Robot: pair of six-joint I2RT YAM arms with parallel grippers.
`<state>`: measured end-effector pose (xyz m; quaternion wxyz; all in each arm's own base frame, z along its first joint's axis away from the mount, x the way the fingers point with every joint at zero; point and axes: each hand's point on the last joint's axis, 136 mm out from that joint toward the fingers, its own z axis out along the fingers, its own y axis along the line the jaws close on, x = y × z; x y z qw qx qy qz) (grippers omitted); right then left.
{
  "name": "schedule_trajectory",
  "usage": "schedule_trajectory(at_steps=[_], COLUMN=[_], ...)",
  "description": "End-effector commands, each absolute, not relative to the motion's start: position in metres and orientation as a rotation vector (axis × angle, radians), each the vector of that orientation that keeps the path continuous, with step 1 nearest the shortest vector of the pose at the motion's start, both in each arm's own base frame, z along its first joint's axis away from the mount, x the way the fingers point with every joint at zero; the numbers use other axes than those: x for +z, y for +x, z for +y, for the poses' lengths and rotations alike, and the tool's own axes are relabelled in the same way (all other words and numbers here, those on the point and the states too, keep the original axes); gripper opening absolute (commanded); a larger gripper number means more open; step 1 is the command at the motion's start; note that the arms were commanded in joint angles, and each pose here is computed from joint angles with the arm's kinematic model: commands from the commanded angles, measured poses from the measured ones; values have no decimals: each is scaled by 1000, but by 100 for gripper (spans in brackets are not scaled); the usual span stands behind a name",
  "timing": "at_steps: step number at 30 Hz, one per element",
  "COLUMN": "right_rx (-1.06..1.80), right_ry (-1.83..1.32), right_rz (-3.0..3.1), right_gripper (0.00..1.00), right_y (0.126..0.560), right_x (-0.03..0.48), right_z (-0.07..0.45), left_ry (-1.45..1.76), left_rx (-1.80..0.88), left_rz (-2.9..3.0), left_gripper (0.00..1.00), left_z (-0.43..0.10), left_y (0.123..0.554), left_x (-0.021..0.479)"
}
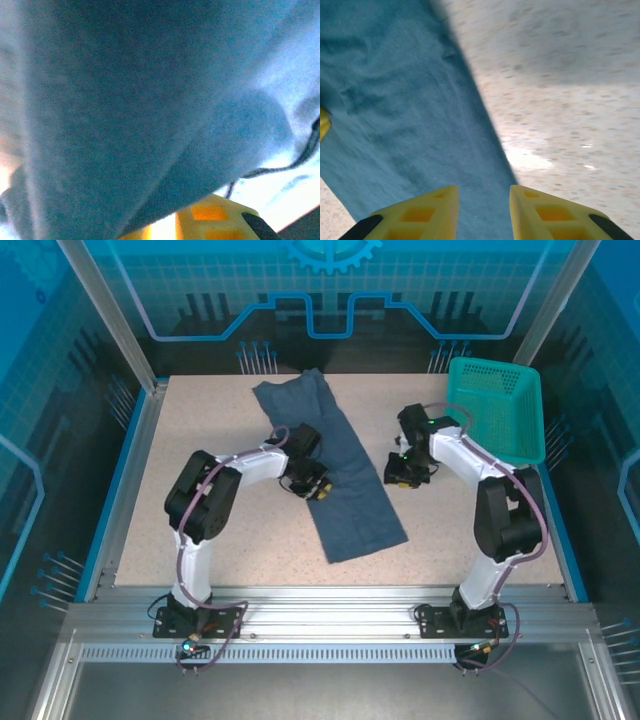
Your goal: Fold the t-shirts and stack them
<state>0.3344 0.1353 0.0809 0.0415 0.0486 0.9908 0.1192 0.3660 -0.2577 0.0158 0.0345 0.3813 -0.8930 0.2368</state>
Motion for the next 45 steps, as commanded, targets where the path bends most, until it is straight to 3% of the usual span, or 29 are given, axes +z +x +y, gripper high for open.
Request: schedule_trajectory(at_steps=[1, 13, 18, 24, 33, 45], right_rx=[440, 684, 773, 791, 773, 680], right_ry=[89, 52, 83, 118, 283, 491], right_rz=[3051, 2906, 2809, 2795, 2841, 2876], right_gripper=[33, 33, 33, 32, 30, 29], right_y=[337, 400, 442, 486, 515, 508], right_x=[69, 63, 68, 56, 16, 4], right_z=[179, 283, 310, 334, 326, 261], left_ry=[1037, 1027, 1112, 1378, 1389, 1157], left_rx=[318, 229, 384, 502, 815, 858], left_rz=[-2780, -2856, -3037, -3010, -3013, -2980], left_gripper=[20, 23, 36, 34, 28, 25], left_z=[-194, -136, -137, -109, -105, -167], left_y=[313, 301, 352, 412, 501, 508], left_x=[-10, 19, 74, 87, 61, 22])
